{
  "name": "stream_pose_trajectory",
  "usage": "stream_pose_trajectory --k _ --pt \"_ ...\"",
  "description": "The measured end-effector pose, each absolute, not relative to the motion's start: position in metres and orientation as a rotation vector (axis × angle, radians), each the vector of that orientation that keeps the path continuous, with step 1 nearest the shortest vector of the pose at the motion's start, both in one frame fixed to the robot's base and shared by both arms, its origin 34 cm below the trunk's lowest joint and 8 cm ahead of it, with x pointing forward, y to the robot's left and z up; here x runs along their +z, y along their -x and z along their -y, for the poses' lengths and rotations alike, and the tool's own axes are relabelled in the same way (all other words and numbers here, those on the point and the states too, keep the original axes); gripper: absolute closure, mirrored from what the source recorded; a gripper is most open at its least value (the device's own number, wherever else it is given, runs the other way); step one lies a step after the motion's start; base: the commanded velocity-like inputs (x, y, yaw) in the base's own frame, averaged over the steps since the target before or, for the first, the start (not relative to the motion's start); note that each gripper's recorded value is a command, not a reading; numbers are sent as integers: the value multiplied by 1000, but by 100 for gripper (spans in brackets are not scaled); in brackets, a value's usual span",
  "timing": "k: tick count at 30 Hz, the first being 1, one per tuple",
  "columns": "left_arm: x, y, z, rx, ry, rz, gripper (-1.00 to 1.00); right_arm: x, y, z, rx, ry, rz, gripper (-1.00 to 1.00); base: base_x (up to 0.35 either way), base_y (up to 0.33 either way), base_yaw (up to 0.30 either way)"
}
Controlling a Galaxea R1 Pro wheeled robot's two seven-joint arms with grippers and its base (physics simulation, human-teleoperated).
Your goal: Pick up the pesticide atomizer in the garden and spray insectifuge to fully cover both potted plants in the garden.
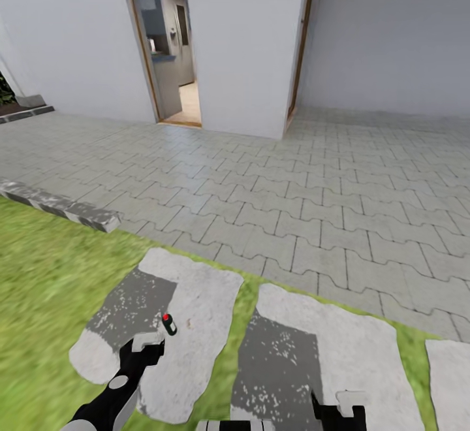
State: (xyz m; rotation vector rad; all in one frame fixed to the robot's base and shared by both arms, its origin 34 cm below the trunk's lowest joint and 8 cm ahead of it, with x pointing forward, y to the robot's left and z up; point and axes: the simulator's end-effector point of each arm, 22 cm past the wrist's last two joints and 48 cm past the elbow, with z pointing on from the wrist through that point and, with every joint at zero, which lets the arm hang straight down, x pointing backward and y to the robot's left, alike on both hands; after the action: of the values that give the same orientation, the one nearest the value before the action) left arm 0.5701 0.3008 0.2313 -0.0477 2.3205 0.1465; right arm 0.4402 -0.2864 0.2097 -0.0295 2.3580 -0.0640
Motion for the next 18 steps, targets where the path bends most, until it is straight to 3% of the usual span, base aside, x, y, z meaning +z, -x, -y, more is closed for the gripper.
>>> stream_pose_trajectory --k 12,18 --pt "231 -570 -302 146 60 -2321 -100 209 -440 287 -65 29 -2359 -100 256 -162 0" --pt "231 -569 -303 147 64 -2321 -100 209 -440 287 -66 28 -2359 -100 224 -57 0"
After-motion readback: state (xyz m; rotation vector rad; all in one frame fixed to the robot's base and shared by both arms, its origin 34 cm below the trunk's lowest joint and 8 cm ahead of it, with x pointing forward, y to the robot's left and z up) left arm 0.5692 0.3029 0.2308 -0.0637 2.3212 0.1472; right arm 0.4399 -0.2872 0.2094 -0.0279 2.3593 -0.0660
